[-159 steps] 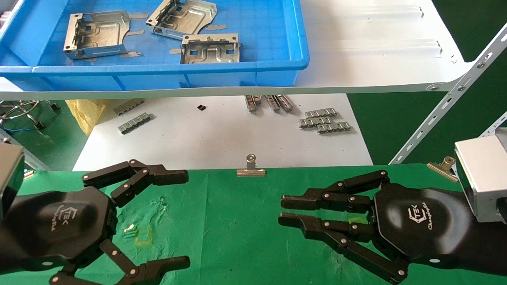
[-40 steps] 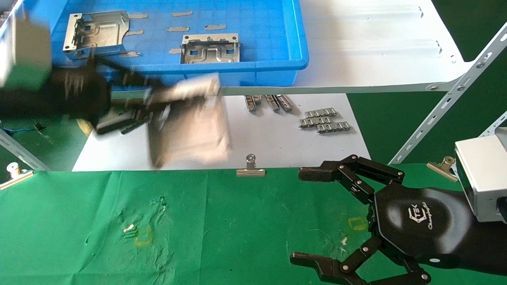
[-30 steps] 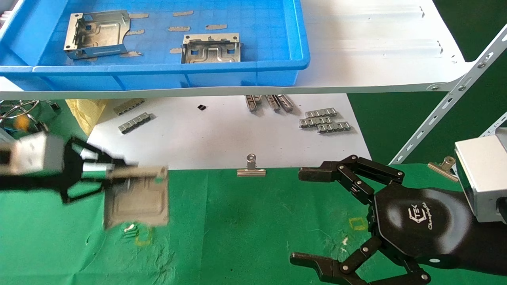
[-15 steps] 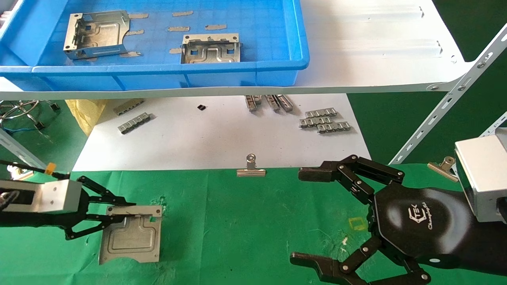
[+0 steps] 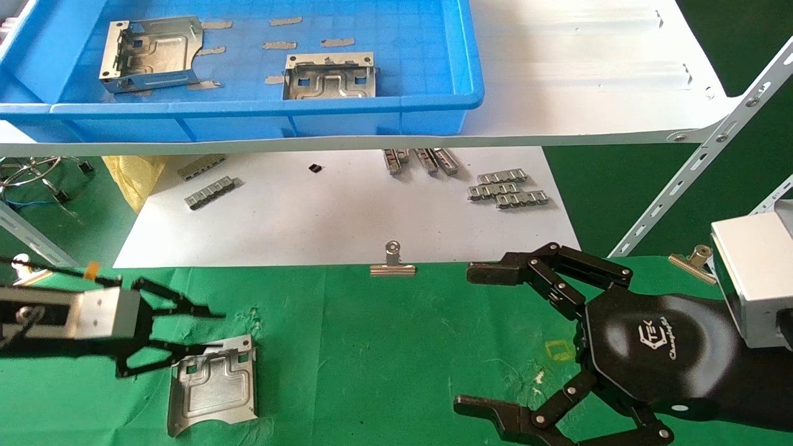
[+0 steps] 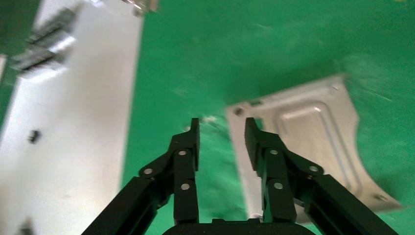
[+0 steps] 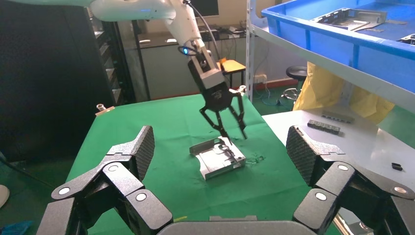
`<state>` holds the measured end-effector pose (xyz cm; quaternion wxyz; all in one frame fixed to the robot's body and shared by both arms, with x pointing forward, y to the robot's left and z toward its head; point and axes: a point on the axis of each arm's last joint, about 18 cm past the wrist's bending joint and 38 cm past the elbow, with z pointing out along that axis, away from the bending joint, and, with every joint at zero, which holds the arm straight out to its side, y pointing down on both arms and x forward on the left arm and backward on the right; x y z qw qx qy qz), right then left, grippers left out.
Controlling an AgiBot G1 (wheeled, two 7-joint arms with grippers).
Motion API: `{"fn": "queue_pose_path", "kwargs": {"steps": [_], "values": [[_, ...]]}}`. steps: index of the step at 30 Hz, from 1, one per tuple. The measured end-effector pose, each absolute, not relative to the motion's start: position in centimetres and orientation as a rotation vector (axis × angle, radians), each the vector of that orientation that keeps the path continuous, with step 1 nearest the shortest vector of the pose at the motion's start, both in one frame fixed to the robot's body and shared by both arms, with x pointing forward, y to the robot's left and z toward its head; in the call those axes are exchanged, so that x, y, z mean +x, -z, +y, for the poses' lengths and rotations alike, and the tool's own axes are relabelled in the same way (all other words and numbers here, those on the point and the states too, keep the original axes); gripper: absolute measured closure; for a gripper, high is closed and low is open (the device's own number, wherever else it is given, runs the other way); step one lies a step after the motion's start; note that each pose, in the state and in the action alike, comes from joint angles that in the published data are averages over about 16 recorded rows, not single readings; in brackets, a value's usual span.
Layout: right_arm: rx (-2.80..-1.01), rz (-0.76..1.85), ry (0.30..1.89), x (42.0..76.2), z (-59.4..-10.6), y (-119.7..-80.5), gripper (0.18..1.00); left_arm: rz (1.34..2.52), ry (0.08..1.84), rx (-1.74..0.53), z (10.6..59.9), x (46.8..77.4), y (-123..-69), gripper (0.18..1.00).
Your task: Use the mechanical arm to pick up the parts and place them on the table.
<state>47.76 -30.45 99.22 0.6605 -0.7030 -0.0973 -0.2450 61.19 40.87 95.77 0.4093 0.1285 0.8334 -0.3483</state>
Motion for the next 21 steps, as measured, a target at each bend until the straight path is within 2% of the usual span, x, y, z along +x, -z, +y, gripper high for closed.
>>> {"fn": "queue_pose_path", "kwargs": {"steps": [11, 21], "values": [[-1.590, -0.220, 0.554, 47.8, -30.5, -99.2, 0.178, 2.005, 1.065, 0.187, 40.7, 60.7, -98.0, 0.642], [-1.590, -0.220, 0.555, 47.8, -30.5, -99.2, 0.178, 1.980, 1.171, 0.100, 40.7, 60.4, -98.3, 0.418]]}}
